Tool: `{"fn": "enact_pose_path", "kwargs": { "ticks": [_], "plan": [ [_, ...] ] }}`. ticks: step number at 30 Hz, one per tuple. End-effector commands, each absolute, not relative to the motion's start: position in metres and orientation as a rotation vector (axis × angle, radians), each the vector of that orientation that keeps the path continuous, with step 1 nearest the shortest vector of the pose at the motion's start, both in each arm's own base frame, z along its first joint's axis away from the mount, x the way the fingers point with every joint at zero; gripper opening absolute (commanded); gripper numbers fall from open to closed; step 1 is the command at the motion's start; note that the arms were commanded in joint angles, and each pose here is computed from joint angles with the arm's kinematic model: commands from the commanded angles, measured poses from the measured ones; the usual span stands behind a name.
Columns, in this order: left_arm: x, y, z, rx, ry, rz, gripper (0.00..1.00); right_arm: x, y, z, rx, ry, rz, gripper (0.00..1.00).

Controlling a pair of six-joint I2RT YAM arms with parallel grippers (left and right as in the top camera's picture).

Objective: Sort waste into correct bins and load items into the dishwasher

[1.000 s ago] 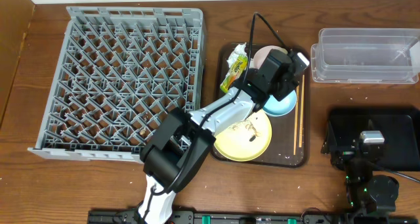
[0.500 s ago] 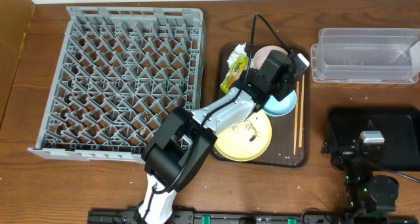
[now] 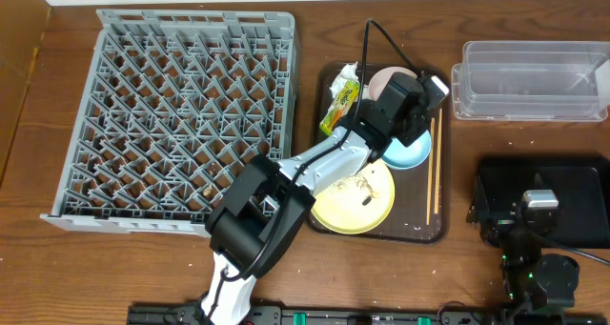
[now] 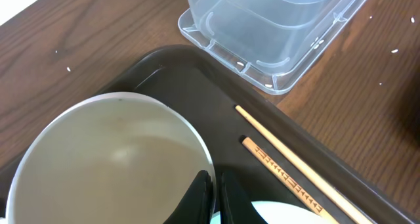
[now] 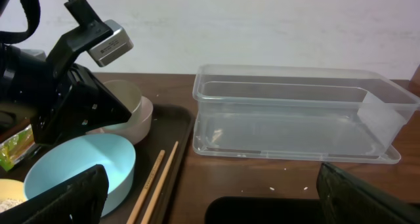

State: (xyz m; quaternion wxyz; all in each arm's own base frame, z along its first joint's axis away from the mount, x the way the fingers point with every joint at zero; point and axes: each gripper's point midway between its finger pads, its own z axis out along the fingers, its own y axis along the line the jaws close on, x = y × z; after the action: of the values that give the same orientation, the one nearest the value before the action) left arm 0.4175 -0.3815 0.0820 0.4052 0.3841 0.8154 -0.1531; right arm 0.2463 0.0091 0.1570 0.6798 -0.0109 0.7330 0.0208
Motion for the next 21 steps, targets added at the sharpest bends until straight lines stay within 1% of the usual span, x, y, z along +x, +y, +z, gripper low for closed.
{"fn": "enact_pose_path", "kwargs": {
  "ticks": [1,6,8,17,18,19,20,21],
  "plan": [
    [0.420,-0.383,0.093,0.886,2.075,-0.438,0.08,0.246,0.008,0.156,-0.029,1.646,0.033,0.99],
    [0.425,-0.386,0.127,0.804,2.021,-0.489,0.08,0.246,0.008,0.156,-0.029,1.646,0.033,0.99],
    [0.426,-0.386,0.134,0.797,2.008,-0.492,0.08,0.246,0.008,0.157,-0.029,1.646,0.033,0.99],
    [0.435,-0.375,0.139,0.727,2.026,-0.503,0.08,0.246,0.008,0.156,-0.029,1.646,0.033,0.99],
    [0.436,-0.374,0.140,0.725,2.024,-0.502,0.09,0.246,0.008,0.156,-0.029,1.646,0.033,0.99],
    [0.437,-0.373,0.141,0.723,2.023,-0.502,0.11,0.246,0.008,0.157,-0.029,1.646,0.033,0.99],
    [0.437,-0.372,0.143,0.719,2.020,-0.501,0.17,0.246,0.008,0.156,-0.029,1.646,0.033,0.99],
    [0.437,-0.371,0.148,0.715,2.011,-0.503,0.35,0.246,0.008,0.156,-0.029,1.646,0.033,0.99]
  ]
}}
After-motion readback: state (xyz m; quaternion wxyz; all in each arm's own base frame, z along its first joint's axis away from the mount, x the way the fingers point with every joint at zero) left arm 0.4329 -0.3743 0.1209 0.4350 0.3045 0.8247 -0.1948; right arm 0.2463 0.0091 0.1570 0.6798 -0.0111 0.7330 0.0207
